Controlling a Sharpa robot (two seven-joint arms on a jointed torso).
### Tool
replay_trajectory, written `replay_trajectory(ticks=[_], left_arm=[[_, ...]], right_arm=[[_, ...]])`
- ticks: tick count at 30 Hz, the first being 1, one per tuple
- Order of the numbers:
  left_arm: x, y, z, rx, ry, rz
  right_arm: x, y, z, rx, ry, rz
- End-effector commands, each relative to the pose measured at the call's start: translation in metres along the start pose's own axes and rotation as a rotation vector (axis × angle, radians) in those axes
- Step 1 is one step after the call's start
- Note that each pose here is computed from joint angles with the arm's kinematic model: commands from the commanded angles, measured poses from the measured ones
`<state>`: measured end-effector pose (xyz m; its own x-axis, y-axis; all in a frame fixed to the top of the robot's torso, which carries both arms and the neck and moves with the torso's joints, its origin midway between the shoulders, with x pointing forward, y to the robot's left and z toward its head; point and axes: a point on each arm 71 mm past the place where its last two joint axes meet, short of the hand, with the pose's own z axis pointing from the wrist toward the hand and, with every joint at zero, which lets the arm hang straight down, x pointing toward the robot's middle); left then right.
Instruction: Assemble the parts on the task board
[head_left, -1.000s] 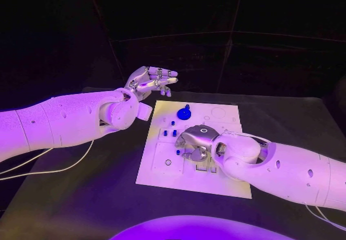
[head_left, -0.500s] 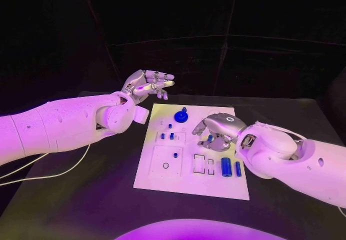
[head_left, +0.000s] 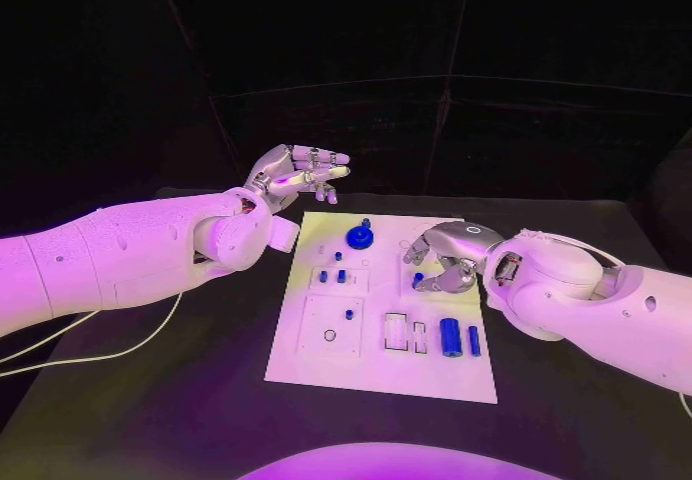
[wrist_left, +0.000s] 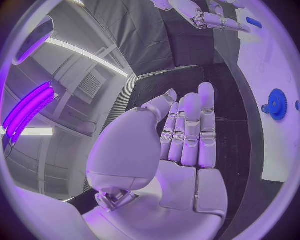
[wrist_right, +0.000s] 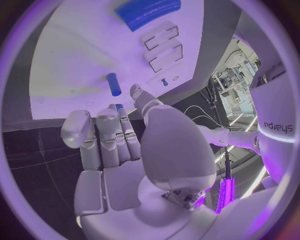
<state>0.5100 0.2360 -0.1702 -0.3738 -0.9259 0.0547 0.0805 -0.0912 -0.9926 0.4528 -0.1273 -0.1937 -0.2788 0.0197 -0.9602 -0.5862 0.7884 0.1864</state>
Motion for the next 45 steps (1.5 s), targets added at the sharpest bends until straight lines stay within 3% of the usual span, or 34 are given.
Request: replay_trajectory(ticks=[1,7,20,33,45], left_arm=[[0.0012,-0.0013,0.0005,0.007,0.013,-0.011],[0.0011,-0.0015,0.0005,0.010,0.018,-0.014],[0.0003,-0.0019,-0.0002,0.011,0.017,-0.014],[-0.0005,-0.0020,-0.0007,0.010,0.016,-0.013],[-0.0028,-0.0021,-0.0012,0.010,0.010,-0.011]], right_arm=[[0.005,-0.002,0.001,0.027,0.089,-0.027],[0.009,-0.004,0.006,0.043,0.141,-0.045],[0.010,-0.004,0.013,0.038,0.139,-0.045],[0.002,-0.006,0.015,0.051,0.019,-0.026],[-0.008,0.004,-0.003,0.005,-0.086,0.004]])
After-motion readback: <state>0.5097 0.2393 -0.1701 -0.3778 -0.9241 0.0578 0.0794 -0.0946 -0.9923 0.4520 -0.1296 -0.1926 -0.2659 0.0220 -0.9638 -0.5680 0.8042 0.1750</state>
